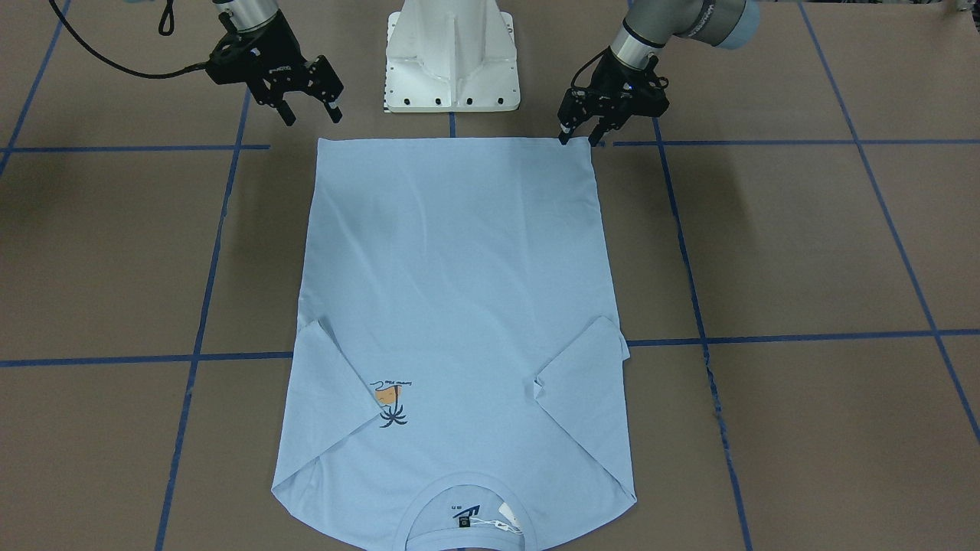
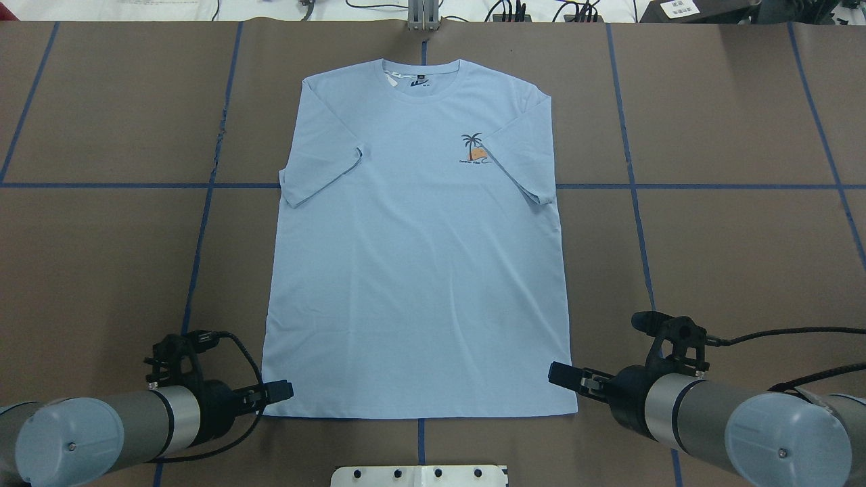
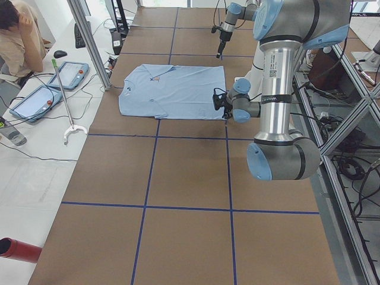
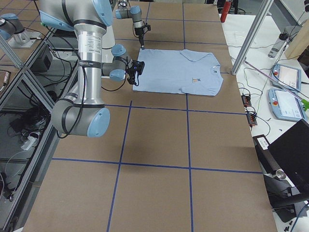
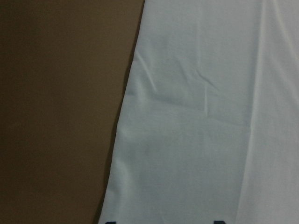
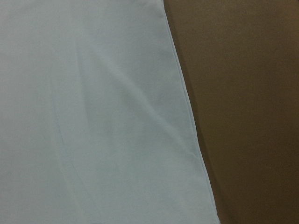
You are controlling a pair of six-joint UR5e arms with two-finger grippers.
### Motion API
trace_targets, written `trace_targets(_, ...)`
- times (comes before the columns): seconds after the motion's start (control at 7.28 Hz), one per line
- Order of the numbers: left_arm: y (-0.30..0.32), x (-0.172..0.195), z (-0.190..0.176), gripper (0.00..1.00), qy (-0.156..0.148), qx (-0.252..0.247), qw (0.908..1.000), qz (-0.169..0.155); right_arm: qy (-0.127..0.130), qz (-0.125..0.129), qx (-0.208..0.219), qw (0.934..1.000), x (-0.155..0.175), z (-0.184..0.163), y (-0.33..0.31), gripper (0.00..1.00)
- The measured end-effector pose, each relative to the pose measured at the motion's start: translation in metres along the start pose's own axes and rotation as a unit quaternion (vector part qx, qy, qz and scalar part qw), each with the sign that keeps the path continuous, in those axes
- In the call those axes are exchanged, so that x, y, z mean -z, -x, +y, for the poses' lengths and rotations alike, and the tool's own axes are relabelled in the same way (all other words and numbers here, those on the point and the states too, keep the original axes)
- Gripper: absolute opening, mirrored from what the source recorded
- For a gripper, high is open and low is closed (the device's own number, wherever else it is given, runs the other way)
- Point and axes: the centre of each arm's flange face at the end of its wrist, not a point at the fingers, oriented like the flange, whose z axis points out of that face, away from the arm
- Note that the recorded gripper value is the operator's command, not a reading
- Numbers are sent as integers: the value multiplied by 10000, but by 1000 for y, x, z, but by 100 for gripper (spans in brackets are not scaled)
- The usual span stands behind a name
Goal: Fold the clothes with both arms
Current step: 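Grasp the hem corners with both grippers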
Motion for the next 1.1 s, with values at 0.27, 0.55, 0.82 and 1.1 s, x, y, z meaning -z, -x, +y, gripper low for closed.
trace_targets(0.27, 3, -3, 1, 70, -14, -17, 9999, -121, -9, 2, 5, 10000, 0, 0, 0, 100)
trace_targets(0.55, 5, -6, 3, 68, -19, -35, 9997, -246, -11, 1, 6, 10000, 0, 0, 0, 100)
trace_targets(0.82, 6, -7, 4, 54, -10, -41, 9996, -284, -15, -5, -2, 10000, 0, -1, 0, 100)
trace_targets(1.1, 6, -8, 6, 48, 9, -49, 9996, -289, -21, 3, -1, 10000, 0, -1, -1, 100)
